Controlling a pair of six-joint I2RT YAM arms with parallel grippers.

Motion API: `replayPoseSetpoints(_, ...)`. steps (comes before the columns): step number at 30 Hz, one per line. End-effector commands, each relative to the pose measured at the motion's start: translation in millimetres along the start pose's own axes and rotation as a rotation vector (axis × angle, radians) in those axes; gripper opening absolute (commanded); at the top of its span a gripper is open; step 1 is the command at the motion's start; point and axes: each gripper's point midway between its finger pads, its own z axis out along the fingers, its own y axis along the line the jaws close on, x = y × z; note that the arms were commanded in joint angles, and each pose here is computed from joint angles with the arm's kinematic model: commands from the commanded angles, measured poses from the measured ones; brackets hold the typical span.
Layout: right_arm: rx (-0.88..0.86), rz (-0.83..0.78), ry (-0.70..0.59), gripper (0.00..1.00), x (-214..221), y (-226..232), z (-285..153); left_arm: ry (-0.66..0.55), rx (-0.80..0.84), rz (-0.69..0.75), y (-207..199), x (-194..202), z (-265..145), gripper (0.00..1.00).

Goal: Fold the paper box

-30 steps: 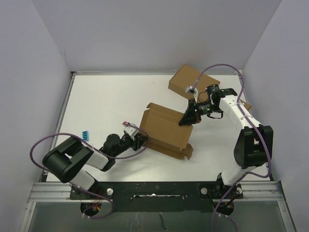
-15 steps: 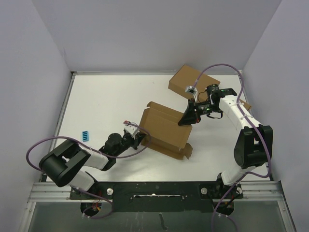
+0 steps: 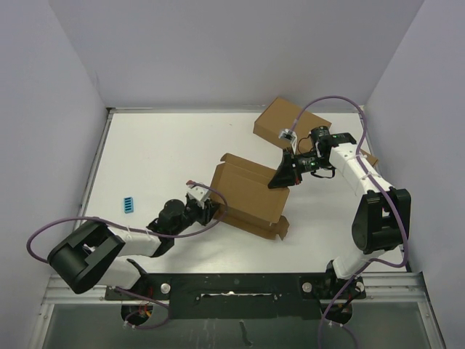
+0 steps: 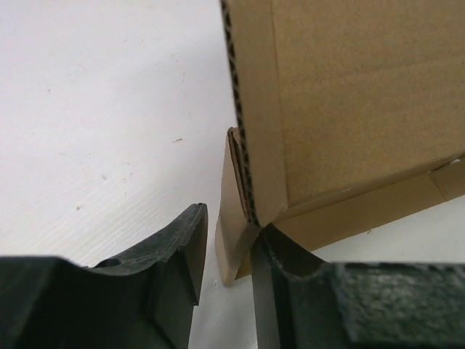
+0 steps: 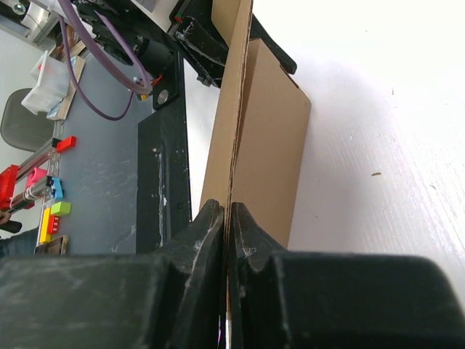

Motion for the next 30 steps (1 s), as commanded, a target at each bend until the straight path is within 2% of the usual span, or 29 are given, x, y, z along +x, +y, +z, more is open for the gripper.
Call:
replayPoseSetpoints(1,0.013,-0.064,0.006,0.00,-2.3,-4.8,1.4,-0.080,-0.014,-0.012,0.5,-28.6,-0.4,0.29)
replayPoseSetpoints(13,0.018,-0.062,0.009,0.00,-2.0,-5.9,1.3,-0.073,-0.033,-0.019,3.2,-25.4,-10.2,0.34)
replayPoseSetpoints(21,0.017,-0.051,0.010,0.00,0.3,-7.2,2.8,-0.065,-0.060,-0.019,9.3,-16.1,-6.4,0.25)
replayPoseSetpoints(30,-0.004,-0.035,0.037,0.00,7.8,-6.7,13.7,-0.052,-0.067,-0.009,11.7,-5.4,-4.9,0.23)
